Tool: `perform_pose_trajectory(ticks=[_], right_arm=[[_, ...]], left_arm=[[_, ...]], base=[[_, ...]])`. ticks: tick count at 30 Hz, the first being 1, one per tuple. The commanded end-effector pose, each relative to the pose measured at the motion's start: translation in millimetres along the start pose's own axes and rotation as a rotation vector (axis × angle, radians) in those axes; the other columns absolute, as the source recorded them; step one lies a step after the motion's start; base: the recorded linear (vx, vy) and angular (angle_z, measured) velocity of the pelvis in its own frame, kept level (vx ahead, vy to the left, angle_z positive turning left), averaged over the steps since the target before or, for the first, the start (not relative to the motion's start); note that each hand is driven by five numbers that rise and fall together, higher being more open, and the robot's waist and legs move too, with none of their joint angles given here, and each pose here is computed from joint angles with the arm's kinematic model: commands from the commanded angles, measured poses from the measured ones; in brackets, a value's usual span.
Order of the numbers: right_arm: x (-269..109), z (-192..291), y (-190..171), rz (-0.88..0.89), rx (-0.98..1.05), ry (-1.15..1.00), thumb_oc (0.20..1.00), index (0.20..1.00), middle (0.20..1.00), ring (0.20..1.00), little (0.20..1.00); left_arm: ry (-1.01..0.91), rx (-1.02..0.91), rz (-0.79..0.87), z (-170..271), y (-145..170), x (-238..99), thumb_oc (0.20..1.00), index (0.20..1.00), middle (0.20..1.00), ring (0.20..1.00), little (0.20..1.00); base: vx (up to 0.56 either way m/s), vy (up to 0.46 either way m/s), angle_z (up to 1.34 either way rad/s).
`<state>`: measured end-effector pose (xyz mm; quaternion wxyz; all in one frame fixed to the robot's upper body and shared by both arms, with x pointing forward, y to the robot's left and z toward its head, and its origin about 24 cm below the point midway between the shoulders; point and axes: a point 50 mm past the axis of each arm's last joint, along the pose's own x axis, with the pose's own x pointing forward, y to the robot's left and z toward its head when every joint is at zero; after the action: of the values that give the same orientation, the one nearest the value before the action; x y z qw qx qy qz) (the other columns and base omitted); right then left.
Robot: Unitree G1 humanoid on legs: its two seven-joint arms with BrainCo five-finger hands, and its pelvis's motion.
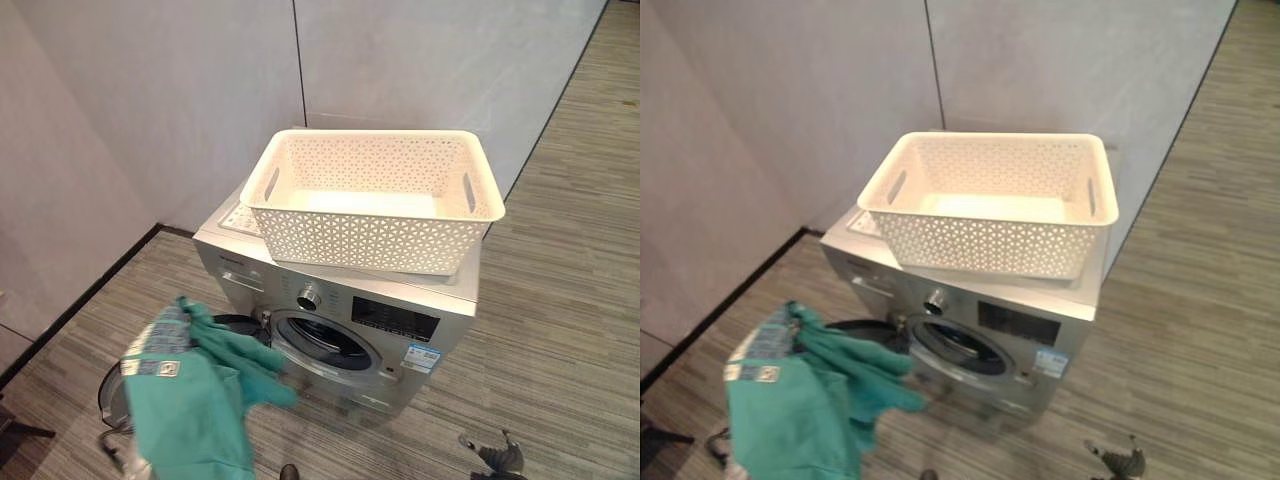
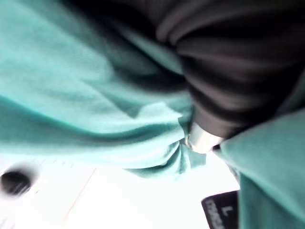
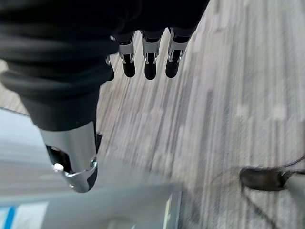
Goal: Grab the laundry basket,head to the washer,open it,put in the laundry and shut it.
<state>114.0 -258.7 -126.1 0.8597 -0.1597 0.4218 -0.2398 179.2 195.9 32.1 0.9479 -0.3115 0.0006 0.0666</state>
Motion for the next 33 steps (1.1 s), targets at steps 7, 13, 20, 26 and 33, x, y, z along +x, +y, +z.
perform_pose_trajectory(ticks=[7,13,20,26,33], right_arm=[[16,69,5,-0.03,0.014,-0.21,1.0,1.0,1.0,1.0,1.0],[11,100,29,0.046,0.045,-0.286,1.0,1.0,1.0,1.0,1.0],[-2,123,61,0.166,0.114,-0.327,1.0,1.0,1.0,1.0,1.0],[-12,110,79,0.28,0.08,-0.328,1.0,1.0,1.0,1.0,1.0],[-19,145,70,0.303,0.073,-0.488,1.0,1.0,1.0,1.0,1.0]], left_arm=[[0.03,0.008,0.148,-20,27,17,0.2,0.2,0.2,0.2,0.2],[0.085,-0.056,0.213,-47,22,38,0.2,0.2,0.2,0.2,0.2],[0.141,-0.098,0.226,-61,13,51,0.2,0.2,0.2,0.2,0.2],[0.197,-0.08,0.223,-64,23,37,0.2,0.2,0.2,0.2,0.2],[0.143,-0.087,0.201,-54,17,48,0.2,0.2,0.2,0.2,0.2]], base=[[-0.06,0.027,-0.44],[-0.13,0.205,-0.82],[-0.14,0.379,-0.82],[-0.11,0.102,-0.76],[-0.22,-0.186,-0.65]])
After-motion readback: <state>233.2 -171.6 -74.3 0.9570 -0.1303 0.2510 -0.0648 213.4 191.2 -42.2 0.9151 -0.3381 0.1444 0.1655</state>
